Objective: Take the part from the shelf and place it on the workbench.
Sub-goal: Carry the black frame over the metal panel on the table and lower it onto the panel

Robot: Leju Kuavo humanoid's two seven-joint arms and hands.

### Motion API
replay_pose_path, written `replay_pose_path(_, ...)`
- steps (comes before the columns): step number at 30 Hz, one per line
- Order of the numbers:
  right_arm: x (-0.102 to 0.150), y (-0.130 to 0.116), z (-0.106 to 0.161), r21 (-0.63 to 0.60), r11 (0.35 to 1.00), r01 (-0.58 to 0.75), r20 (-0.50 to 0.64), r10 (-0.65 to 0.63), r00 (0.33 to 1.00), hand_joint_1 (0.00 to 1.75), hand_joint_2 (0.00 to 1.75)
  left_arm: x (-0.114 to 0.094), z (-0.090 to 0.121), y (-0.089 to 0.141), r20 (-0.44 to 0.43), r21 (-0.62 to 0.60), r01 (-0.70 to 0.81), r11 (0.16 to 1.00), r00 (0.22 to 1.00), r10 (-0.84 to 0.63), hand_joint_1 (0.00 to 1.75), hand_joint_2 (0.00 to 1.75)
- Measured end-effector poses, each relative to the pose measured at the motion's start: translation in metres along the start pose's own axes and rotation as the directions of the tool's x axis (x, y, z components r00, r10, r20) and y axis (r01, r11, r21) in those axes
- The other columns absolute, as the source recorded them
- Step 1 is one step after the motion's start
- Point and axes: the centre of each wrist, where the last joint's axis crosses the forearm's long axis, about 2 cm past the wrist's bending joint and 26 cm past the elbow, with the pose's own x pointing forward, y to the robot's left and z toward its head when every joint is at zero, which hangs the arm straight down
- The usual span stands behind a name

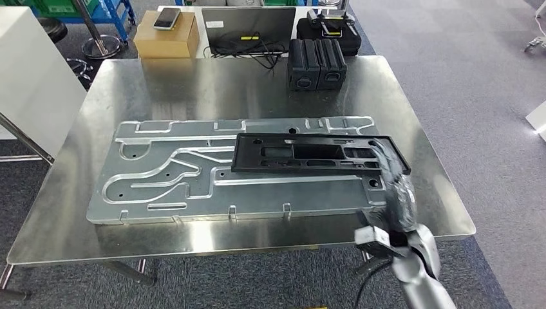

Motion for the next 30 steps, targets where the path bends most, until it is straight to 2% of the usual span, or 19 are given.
replay_pose_path(2, -0.003, -0.014, 0.022, -0.012, 1.0, -0.028, -0.036, 0.028, 0.999, 0.0, 0.0, -0.002, 0.001, 0.001, -0.005, 0.005, -0.001, 1.0, 1.0, 0.001, 0.0, 0.0)
replay_pose_path(5, -0.004, -0.02, 0.029, -0.018, 0.999, -0.04, -0.049, 0.039, 0.998, 0.0, 0.0, -0.002, 0.001, 0.001, -0.007, 0.007, -0.001, 1.0, 1.0, 0.001, 0.0, 0.0)
replay_pose_path(7, -0.005, -0.03, 0.043, -0.015, 0.998, -0.063, -0.071, 0.062, 0.996, 0.0, 0.0, -0.003, 0.002, 0.002, -0.01, 0.009, -0.001, 1.0, 1.0, 0.001, 0.0, 0.0)
replay_pose_path(11, 0.007, -0.078, 0.099, 0.039, 0.967, -0.252, -0.173, 0.254, 0.952, 0.0, 0.0, -0.003, 0.002, 0.003, -0.019, 0.025, -0.005, 1.0, 1.0, 0.005, 0.0, 0.0)
replay_pose_path(13, 0.006, -0.086, 0.105, 0.047, 0.956, -0.29, -0.201, 0.294, 0.935, 0.0, 0.0, -0.003, 0.002, 0.004, -0.018, 0.031, -0.003, 1.0, 1.0, 0.004, 0.0, 0.0)
replay_pose_path(26, -0.003, -0.107, 0.146, 0.115, 0.915, -0.386, -0.387, 0.399, 0.831, 0.0, 0.0, 0.001, 0.0, 0.009, -0.028, 0.058, 0.014, 0.998, 1.0, -0.012, 0.0, 0.0)
replay_pose_path(30, -0.01, -0.108, 0.164, 0.205, 0.91, -0.36, -0.462, 0.414, 0.784, 0.0, 0.0, 0.001, 0.0, 0.01, -0.03, 0.062, 0.018, 0.998, 0.999, -0.016, 0.0, 0.0)
